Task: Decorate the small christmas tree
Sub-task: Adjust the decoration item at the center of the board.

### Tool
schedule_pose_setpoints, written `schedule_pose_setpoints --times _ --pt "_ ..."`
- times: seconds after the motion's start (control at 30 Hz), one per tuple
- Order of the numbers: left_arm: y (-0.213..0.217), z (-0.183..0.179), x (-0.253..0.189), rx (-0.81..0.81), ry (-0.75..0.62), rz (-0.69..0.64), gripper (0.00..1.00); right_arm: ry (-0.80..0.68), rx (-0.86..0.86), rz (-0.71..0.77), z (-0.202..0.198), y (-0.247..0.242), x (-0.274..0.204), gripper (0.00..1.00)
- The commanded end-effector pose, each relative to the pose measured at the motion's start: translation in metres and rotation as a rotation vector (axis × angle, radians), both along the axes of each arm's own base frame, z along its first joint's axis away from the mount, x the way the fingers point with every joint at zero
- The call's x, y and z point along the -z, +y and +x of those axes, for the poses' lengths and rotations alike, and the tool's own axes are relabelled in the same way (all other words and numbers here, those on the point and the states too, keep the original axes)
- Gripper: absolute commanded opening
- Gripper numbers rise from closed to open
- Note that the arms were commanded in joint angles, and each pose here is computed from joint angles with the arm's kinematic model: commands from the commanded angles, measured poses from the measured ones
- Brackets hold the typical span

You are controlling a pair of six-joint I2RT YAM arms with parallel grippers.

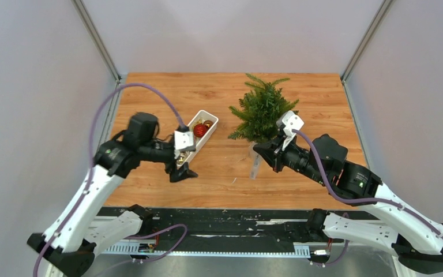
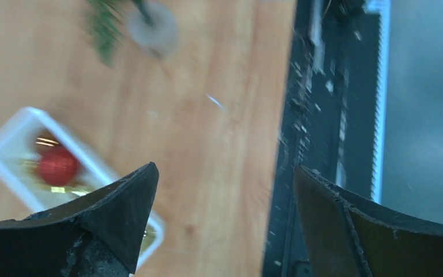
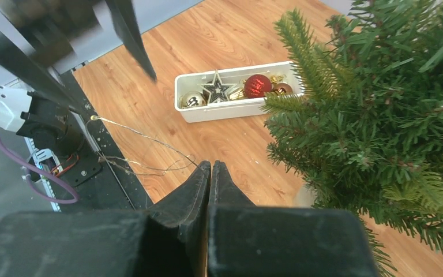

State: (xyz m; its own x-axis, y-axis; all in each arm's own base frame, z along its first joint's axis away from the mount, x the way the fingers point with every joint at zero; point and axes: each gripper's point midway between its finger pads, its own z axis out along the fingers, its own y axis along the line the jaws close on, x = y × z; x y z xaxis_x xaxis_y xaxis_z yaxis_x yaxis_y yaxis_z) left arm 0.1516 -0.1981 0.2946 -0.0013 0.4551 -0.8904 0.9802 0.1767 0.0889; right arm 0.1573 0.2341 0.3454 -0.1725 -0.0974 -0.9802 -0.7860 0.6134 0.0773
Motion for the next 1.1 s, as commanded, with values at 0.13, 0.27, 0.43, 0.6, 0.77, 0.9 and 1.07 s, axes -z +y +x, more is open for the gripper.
schedule_pose_setpoints --times 0.13,0.27,0.43,0.6,0.77,0.9,1.07 --pt "-0.015 -0.025 0.132 0.19 0.115 0.21 1.0 -0.069 0.082 0.106 0.003 -0.022 -0.044 0.0" --pt "-0.029 -0.036 0.168 0.254 0.13 0.221 1.0 -0.099 0.125 0.129 0.006 -0.033 -0.062 0.0" --pt "-0.047 -0.031 0.198 0.261 0.038 0.171 1.0 -0.139 0.138 0.163 0.004 -0.042 -0.085 0.0" --pt "-0.06 -0.029 0.222 0.273 0.044 0.221 1.0 -0.156 0.144 0.17 0.004 -0.046 -0.093 0.0" --pt "-0.073 -0.046 0.233 0.361 0.037 0.258 1.0 -0.168 0.147 0.171 0.004 -0.048 -0.097 0.0" --pt "-0.081 -0.019 0.244 0.251 -0.008 0.307 0.96 -0.176 0.145 0.166 0.003 -0.049 -0.098 0.0" --pt "-0.098 -0.017 0.243 0.26 0.014 0.273 0.93 -0.176 0.147 0.162 0.004 -0.049 -0.096 0.0"
